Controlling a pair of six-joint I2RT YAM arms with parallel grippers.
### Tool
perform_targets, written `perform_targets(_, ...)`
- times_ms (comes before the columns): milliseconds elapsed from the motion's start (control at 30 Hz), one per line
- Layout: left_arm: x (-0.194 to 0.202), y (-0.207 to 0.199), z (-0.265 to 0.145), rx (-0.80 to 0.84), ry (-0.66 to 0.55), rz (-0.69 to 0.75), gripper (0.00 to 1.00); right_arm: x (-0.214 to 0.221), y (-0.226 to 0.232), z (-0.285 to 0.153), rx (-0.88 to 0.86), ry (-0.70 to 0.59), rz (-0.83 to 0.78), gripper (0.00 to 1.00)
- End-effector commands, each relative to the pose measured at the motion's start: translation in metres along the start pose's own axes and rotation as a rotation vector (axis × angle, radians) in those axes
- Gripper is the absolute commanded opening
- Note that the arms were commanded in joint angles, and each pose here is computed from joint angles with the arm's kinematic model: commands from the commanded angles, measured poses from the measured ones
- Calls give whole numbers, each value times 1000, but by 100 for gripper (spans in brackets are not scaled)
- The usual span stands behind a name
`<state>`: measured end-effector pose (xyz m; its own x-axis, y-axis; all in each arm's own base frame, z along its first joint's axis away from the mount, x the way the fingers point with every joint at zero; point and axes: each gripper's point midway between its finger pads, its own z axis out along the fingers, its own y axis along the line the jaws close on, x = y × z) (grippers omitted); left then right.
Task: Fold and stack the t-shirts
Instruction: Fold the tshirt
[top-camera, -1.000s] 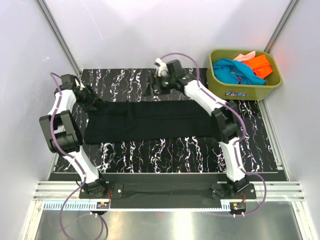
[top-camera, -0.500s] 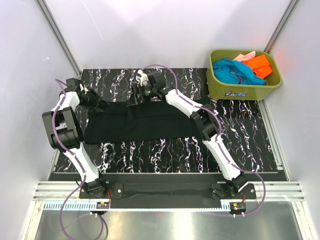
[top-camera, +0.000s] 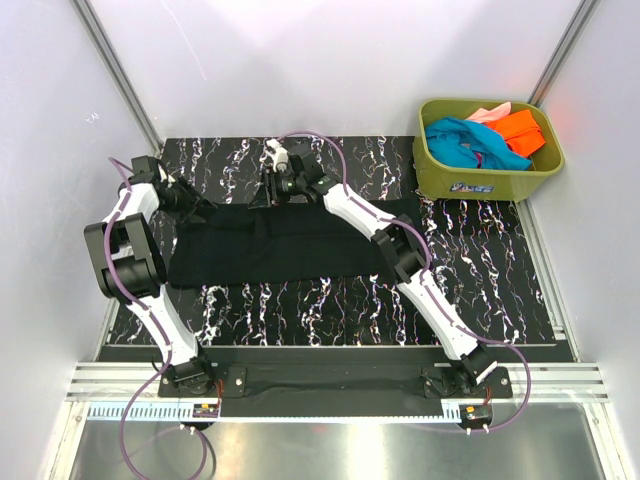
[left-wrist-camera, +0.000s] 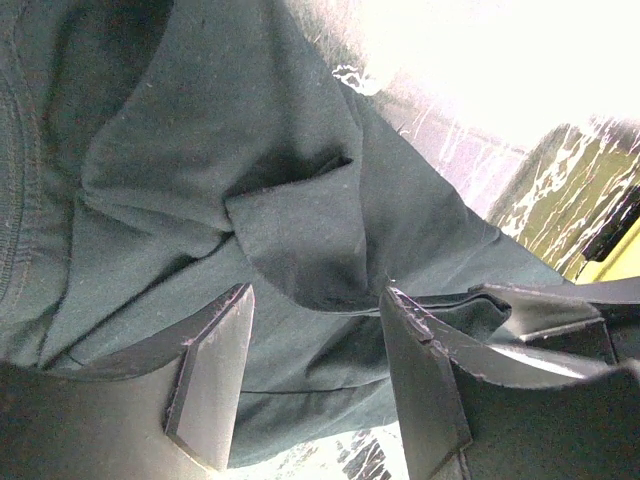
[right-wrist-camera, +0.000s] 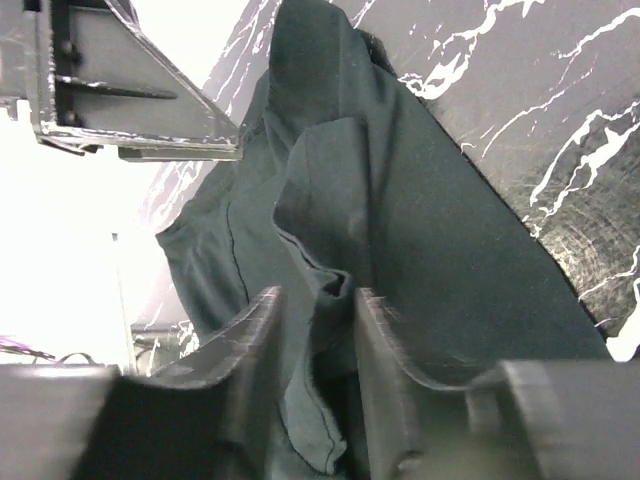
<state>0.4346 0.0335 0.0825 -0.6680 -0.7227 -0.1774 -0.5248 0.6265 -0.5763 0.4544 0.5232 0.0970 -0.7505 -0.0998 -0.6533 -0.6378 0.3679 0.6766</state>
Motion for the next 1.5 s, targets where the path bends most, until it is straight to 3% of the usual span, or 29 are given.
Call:
perform_targets(0, -9, -2, -1, 4, -38, 9, 59, -13, 19, 4, -51, -38, -32, 38)
perform_targets(100, -10, -1, -2, 3, -42, 10, 59, -13, 16, 2, -36, -36, -45, 9)
perform_targets(200, -13, -2, -1, 0, -50, 15, 63, -19, 14, -1, -1, -53, -69, 0)
perform_targets(400, -13, -1, 13, 15, -21, 36, 65, -32, 6, -11, 53, -98, -84, 0)
perform_targets(567, -12, 3, 30, 17, 2, 22, 55, -31, 5, -9, 30, -87, -71, 0)
perform_targets(800, -17, 4, 45, -15, 11, 19, 52, -29, 2, -8, 30, -89, -61, 0)
perform_targets(1067, -16, -2, 49, -18, 9, 37, 26, -24, 0, -6, 25, -79, -48, 0)
perform_targets(1100, -16, -4, 49, -15, 7, 45, 15, -24, 0, -6, 28, -80, -46, 0)
perform_targets(1200, -17, -7, 45, -15, -3, 64, 0, -26, -4, -7, 55, -87, -49, 0)
perform_targets(1467, -38, -42, -1, 18, -127, 134, 0, -43, -41, -24, 199, -155, -41, 1)
